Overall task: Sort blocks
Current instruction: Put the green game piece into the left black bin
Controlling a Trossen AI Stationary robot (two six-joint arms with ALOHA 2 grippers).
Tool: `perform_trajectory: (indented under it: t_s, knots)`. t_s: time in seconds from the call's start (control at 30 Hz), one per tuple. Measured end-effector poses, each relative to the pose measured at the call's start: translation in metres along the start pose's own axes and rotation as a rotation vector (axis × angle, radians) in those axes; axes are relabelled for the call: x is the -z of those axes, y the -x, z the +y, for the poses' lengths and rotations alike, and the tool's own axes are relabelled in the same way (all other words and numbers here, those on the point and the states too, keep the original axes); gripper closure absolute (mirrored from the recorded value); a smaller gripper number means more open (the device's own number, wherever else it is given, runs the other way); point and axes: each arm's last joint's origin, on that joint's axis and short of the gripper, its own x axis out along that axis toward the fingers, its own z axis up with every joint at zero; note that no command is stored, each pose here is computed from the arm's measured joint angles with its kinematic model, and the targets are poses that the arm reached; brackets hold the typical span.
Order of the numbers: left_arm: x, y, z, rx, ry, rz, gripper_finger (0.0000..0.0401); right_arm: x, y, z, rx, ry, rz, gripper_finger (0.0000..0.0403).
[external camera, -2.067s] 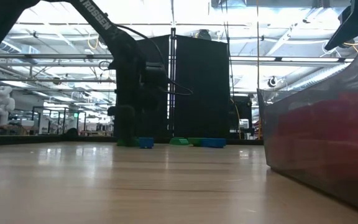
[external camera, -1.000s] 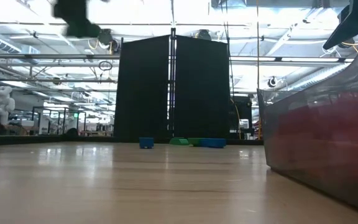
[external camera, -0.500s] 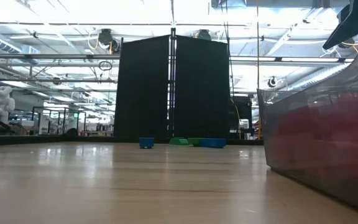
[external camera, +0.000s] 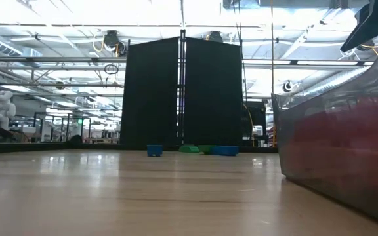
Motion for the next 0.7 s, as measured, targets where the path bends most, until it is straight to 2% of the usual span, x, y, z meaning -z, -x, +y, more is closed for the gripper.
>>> perform_trajectory:
  t_s: [0.13, 0.27, 0.57, 0.7]
  knots:
    - [0.021, -0.005, -0.008, 0.058, 0.034, 0.026, 0.0279, 0.0, 0.0, 0.0, 0.001, 0.0, -0.001, 0.019]
    - [0.035, -0.015, -0.017, 0.066, 0.001, 0.069, 0.0279, 0.0, 0.0, 0.0, 0.001, 0.004, -0.002, 0.019]
    - [0.04, -0.04, -0.021, -0.086, -0.129, 0.066, 0.0275, 0.0, 0.0, 0.0, 0.002, 0.058, -0.002, 0.019]
    - [0.034, -0.046, -0.017, -0.191, -0.108, 0.046, 0.0212, 0.0, 0.0, 0.0, 0.0, 0.064, 0.0, 0.019]
